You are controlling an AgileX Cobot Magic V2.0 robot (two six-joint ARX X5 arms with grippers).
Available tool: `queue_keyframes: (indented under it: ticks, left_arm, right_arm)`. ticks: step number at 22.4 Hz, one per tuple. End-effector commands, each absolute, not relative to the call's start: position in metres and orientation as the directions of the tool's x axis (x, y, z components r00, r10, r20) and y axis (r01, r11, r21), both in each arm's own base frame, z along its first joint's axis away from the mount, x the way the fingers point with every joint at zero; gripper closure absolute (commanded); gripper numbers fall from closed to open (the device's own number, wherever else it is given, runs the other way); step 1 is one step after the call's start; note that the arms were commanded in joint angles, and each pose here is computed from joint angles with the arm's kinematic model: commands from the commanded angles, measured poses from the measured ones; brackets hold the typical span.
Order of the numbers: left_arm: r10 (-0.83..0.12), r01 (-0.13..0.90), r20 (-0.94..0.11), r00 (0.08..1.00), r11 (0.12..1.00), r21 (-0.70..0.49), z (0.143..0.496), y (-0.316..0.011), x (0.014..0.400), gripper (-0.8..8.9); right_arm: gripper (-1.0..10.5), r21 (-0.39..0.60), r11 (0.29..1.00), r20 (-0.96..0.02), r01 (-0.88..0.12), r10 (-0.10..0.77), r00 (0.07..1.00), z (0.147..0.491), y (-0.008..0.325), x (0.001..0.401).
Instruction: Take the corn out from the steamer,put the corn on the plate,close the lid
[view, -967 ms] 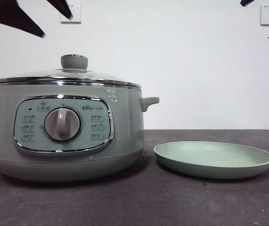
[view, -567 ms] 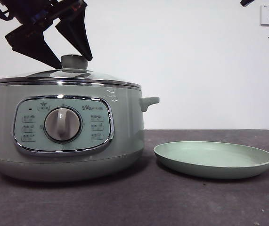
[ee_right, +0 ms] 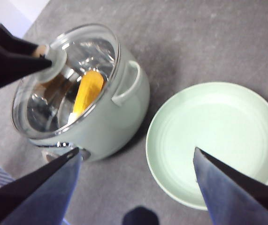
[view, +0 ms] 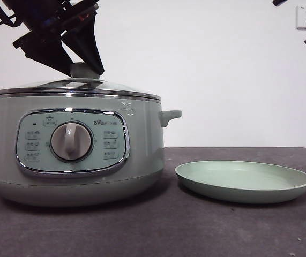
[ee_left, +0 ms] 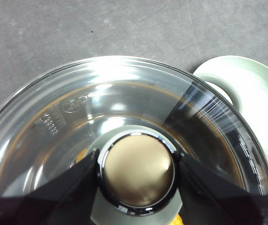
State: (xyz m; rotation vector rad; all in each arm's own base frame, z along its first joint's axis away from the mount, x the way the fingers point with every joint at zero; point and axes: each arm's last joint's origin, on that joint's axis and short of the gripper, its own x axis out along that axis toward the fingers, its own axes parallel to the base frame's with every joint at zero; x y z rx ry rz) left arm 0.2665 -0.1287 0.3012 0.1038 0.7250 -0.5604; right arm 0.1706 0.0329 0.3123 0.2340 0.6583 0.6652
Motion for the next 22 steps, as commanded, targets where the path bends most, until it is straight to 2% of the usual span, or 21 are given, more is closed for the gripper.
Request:
queue_keyframes:
  ticks: [1,3,5,7,11,16,22]
  left_arm:
    - [-0.438,0.512,-0.627,0.644,0.856,-0.072,0.311,-0.127,0.265,8.22]
    - [-0.396,0.472,-0.592,0.702,0.881,-0.031,0.326,-0.122,0.258,8.22]
    - [-0.354,0.425,-0.540,0.764,0.905,0.008,0.345,-0.116,0.248,8.22]
    - [-0.314,0.375,-0.477,0.821,0.926,0.037,0.362,-0.107,0.233,8.22]
    - [-0.167,0.212,-0.357,0.919,0.973,0.091,0.391,-0.086,0.201,8.22]
    - [-0.026,0.055,-0.252,0.967,0.992,0.110,0.413,-0.062,0.159,8.22]
    - [0.044,-0.024,-0.195,0.980,0.994,0.106,0.422,-0.048,0.134,8.23]
  right_arm:
    - [5.5,0.420,0.755,-0.462,-0.504,0.655,0.598,0.315,0.038,0.175]
    - [5.5,0.439,0.728,-0.458,-0.527,0.686,0.566,0.314,0.049,0.182]
    - [5.5,0.420,0.728,-0.497,-0.542,0.684,0.534,0.312,0.065,0.191]
    - [5.5,0.397,0.718,-0.540,-0.572,0.686,0.488,0.312,0.090,0.203]
    - [5.5,0.350,0.678,-0.594,-0.646,0.694,0.406,0.318,0.145,0.226]
    - [5.5,0.238,0.650,-0.685,-0.721,0.639,0.350,0.319,0.226,0.255]
    - [5.5,0.134,0.648,-0.784,-0.750,0.532,0.319,0.307,0.286,0.280]
